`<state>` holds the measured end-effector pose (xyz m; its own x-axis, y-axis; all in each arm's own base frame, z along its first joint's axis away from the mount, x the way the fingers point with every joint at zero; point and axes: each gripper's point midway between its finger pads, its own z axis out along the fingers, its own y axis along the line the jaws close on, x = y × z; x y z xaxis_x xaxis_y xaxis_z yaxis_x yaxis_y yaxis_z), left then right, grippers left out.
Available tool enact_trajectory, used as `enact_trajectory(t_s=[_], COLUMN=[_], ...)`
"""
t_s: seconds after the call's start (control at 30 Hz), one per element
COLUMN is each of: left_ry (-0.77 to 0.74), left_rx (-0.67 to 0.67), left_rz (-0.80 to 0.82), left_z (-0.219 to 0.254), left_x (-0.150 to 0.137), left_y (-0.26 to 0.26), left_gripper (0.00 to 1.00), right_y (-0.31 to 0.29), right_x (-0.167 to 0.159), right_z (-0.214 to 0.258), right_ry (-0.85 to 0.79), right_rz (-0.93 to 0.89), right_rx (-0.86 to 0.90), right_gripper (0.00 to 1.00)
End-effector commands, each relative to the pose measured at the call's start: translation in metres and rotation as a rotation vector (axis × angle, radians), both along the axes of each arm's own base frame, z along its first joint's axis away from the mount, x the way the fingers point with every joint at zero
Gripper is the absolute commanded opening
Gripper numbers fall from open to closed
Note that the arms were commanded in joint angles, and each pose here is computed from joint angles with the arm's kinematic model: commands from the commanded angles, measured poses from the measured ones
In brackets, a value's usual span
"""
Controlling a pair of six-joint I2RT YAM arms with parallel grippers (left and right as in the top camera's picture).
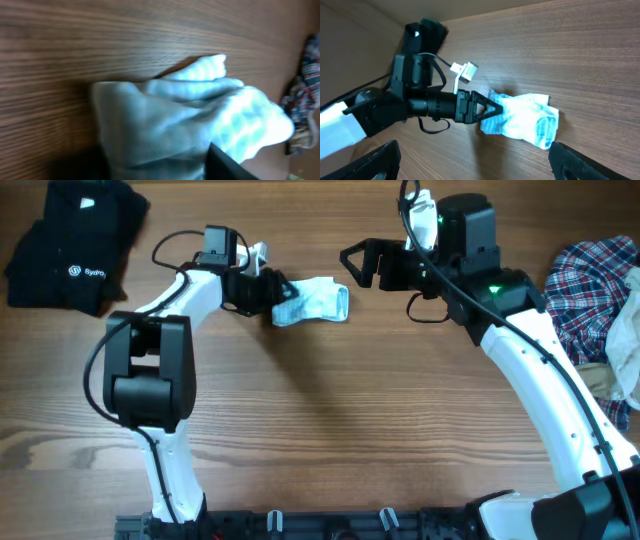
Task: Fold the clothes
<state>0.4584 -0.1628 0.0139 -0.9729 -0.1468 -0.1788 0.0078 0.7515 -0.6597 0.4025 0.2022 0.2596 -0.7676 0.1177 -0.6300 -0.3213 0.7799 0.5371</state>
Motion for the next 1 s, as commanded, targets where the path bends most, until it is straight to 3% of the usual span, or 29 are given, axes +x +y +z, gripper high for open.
enact_trajectory(t_s=[0.0,0.13,0.43,0.67,0.97], left_ry=[0.096,0.091,0.044,-0.168,-0.323], left_rx=[0.037,0.036,-0.067,-0.094,-0.051], left_rz=[-0.006,-0.007,0.049,0.116,0.232], left_z=[-0.038,-0.038,0.002,0.093,0.126], left_x=[-0.020,-0.019,0.003,0.045,0.080], left_y=[0.001,0.000,0.003,0.034,0.092], left_gripper=[0.42,0.04,0.04,0.04,0.04], right_y=[-0.002,-0.002,-0.002,-0.002,-0.004], right_x=[-0.001,-0.001,-0.001,-0.001,0.000], right_z=[0.009,0.009,0.009,0.009,0.009], right_ry=[-0.037,-0.037,-0.037,-0.040,-0.054], right_rz=[0.009,0.009,0.009,0.012,0.014], right_rx=[-0.003,-0.003,-0.004,-0.007,-0.025], right_gripper=[0.95,0.96,0.96,0.96,0.95])
